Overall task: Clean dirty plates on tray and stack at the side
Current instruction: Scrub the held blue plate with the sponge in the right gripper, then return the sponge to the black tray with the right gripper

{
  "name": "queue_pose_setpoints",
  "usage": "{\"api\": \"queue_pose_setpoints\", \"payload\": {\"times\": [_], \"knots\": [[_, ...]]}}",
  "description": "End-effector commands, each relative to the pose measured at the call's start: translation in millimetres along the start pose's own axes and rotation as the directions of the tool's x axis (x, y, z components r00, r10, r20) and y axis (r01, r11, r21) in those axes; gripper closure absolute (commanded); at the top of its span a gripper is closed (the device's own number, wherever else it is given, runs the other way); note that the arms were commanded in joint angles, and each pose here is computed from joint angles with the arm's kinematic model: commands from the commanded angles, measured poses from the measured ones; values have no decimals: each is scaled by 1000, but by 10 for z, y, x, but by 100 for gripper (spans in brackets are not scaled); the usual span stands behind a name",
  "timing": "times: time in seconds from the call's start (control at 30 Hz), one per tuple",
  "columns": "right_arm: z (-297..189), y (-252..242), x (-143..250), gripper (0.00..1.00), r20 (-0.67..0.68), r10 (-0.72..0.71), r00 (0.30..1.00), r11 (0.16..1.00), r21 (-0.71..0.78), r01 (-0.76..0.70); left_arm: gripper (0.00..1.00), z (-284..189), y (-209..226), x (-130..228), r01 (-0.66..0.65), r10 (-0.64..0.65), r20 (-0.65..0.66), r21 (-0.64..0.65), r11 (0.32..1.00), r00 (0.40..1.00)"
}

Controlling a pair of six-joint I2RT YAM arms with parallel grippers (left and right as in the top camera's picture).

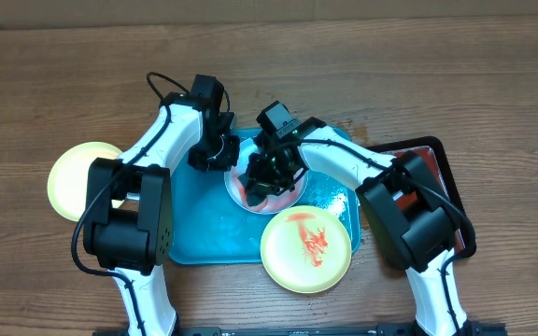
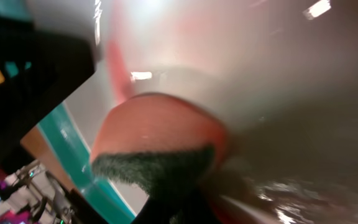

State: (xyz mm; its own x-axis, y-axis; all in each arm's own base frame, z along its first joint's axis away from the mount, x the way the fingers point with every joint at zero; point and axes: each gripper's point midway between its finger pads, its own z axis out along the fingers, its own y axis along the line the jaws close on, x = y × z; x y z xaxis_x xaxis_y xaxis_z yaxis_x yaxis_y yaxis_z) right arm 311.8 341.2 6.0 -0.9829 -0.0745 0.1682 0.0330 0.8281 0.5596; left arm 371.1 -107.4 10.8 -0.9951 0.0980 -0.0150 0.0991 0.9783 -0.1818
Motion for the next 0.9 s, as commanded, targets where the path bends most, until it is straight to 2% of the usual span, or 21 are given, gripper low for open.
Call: {"api": "queue_pose_setpoints", "payload": {"times": [0.0,0.17,0.33,0.5,0.63,0.73,0.87], "knots": [[-140,-828,-433,96,173,102,980,951,271,-147,96,46,-14,30,18,-18,-19,-5,1000,1000],[-515,-1155,-643,96,275,143,951,889,387,-245,96,46,-13,39,19,-19,-22,-6,1000,1000],[-639,-1208,-631,96,255,128,959,877,422,-229,95,46,-13,37,30,-30,-21,-6,1000,999],[-842,-737,-614,96,229,-3,973,910,403,-92,95,46,-14,27,36,-36,-17,-6,999,999],[-1287,-194,-586,96,294,-114,949,920,392,-11,96,47,-15,21,44,-44,-15,-6,999,999],[-1783,-10,-510,96,399,-119,909,901,429,-70,96,45,-12,22,56,-56,-15,-6,998,998],[-2249,-41,-289,96,452,-108,885,876,465,-130,95,27,17,11,94,-94,-5,-25,995,996]]}}
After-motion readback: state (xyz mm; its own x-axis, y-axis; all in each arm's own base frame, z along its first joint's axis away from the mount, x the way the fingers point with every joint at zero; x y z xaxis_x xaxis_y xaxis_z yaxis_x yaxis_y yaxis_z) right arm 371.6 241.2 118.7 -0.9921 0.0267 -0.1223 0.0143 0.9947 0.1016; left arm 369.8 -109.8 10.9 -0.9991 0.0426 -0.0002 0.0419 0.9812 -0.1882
